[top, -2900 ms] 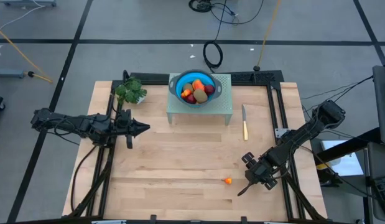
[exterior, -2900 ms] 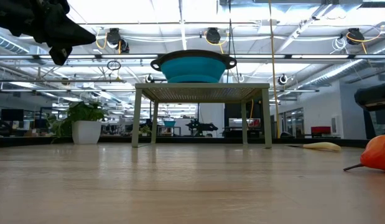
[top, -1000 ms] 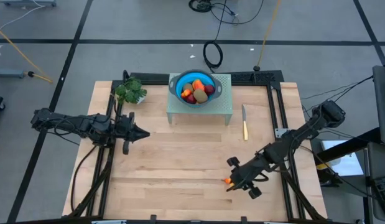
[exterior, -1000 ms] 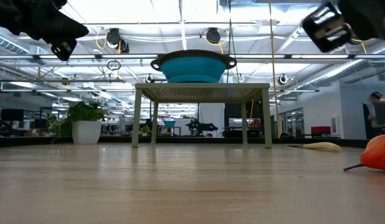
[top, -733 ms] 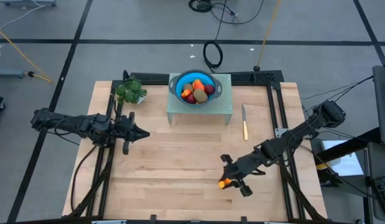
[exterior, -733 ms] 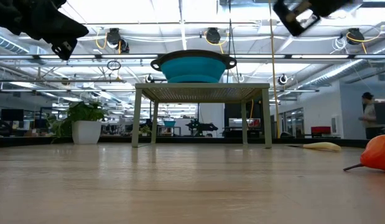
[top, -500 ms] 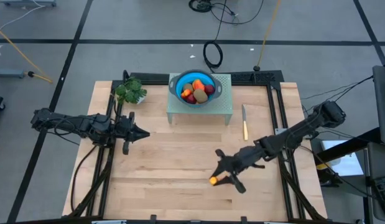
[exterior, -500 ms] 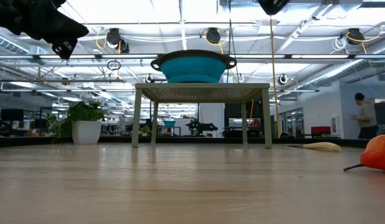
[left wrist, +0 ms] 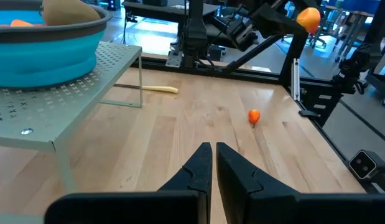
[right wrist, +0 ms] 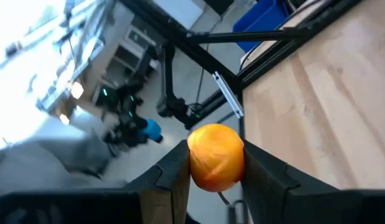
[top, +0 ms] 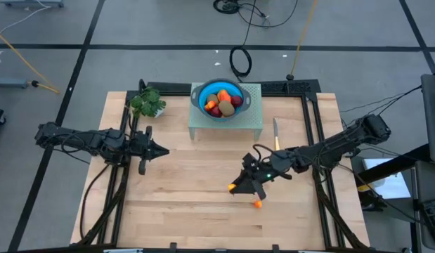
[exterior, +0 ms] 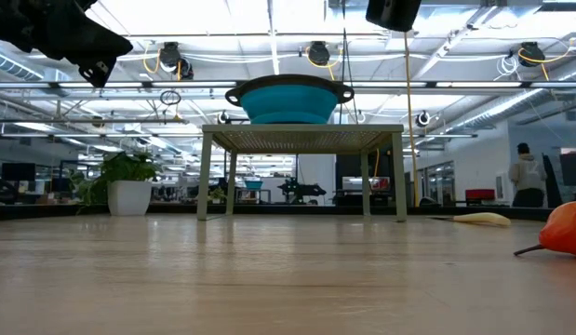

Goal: Pick & Place Fruit
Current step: Put the peach into the colander on the shelf

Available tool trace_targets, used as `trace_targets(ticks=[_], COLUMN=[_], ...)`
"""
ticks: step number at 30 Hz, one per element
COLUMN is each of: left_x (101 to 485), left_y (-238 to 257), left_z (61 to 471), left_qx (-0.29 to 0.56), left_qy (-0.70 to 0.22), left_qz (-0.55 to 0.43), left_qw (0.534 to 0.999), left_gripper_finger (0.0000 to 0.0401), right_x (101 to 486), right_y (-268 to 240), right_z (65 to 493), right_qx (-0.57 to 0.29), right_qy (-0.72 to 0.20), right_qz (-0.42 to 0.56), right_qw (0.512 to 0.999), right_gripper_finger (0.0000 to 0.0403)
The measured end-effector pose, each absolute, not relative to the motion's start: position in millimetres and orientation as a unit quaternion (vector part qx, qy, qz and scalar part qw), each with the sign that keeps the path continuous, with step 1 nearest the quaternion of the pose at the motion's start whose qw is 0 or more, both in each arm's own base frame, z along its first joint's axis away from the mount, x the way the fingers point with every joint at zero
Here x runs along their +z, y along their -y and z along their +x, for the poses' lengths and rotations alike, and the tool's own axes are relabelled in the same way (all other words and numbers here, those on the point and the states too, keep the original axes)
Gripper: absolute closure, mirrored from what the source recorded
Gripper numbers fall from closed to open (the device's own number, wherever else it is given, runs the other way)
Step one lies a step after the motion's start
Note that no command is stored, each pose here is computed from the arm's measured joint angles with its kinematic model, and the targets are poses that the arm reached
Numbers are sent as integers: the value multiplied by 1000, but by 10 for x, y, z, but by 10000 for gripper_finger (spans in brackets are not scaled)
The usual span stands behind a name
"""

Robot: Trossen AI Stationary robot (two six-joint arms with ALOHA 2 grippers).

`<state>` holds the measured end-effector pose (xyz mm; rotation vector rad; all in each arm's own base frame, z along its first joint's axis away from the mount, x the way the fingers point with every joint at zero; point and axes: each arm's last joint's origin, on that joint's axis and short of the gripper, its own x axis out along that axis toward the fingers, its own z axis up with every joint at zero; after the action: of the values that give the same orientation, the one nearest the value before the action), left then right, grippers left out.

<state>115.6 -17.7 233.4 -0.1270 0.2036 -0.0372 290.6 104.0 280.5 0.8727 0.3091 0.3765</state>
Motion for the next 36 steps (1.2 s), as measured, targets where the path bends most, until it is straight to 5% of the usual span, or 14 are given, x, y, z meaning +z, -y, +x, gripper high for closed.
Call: trace_targets(ticks=[15,26,36], left_x=[2334,2336,2337], left_y=[177,177,177], left_z=[1156,1156,1156], left_qx=[-19,-20,-19], left_qy=[-101,-100,-100], left_qz=[-59,-54,-55], left_qw=[993,993,993], left_gripper_finger=[380,380,380], right_x=[2834,2861,2861], right_y=[-969,-969,-863], right_z=[2933,2935,2969], right_qx=[139,149,134], right_qy=[-171,-158,-114], right_qz=[629,623,520], right_qw=[745,752,836], right_gripper_finger=[286,286,285])
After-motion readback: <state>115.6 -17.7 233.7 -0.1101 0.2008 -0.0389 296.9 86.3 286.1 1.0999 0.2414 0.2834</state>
